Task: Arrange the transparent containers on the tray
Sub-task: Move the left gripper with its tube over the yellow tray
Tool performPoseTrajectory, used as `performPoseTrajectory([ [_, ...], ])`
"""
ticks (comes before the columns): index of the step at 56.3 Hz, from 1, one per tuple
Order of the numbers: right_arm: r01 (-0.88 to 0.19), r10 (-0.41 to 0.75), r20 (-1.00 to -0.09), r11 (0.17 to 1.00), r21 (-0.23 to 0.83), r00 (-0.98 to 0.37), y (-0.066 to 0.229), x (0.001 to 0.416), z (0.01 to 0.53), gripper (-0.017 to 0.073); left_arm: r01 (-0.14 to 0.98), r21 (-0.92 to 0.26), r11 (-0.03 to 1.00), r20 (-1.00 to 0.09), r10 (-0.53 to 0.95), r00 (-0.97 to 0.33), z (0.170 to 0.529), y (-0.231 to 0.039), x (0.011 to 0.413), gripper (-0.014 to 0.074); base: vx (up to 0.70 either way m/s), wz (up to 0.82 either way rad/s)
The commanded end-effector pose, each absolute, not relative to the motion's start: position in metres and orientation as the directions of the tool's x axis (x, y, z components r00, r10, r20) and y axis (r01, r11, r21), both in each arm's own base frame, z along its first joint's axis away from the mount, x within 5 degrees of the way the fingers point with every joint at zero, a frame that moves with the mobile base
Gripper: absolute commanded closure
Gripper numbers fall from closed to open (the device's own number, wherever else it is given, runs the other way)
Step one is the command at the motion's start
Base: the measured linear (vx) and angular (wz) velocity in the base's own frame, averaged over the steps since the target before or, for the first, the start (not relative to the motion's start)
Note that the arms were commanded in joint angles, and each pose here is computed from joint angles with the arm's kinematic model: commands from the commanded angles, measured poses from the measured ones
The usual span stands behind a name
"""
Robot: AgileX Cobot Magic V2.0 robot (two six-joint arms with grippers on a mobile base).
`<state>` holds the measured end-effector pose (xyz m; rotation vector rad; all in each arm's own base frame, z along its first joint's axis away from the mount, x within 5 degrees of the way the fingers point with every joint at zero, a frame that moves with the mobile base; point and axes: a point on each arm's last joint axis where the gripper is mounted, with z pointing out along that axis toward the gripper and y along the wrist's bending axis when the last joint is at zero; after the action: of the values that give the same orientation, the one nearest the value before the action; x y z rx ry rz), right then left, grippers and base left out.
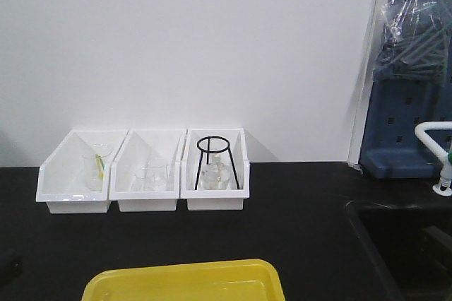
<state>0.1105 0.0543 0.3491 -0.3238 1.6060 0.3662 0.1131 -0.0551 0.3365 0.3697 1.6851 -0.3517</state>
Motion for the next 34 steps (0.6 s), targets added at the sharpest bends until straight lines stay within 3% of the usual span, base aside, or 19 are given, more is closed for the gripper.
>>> performPoseTrajectory([
  [1, -0.454, 0.046, -0.999, 0.891, 0.029, 0.025, 0.0563, 0.1081, 0.3655, 0.0571, 0.442, -0.041, 0.896, -0.999, -0.022, -0.049, 0.3534, -0.056, 0.1132, 0.0591, 0.05, -0.05],
  [34, -0.454, 0.046, -0.999, 0.891, 0.029, 0.025, 0.0563, 0.1081, 0.3655, 0.0571, 0.442, -0.041, 0.896, -0.999, -0.022, -0.049, 0.3534, -0.056, 0.1132, 0.0591, 0.01, -0.01],
])
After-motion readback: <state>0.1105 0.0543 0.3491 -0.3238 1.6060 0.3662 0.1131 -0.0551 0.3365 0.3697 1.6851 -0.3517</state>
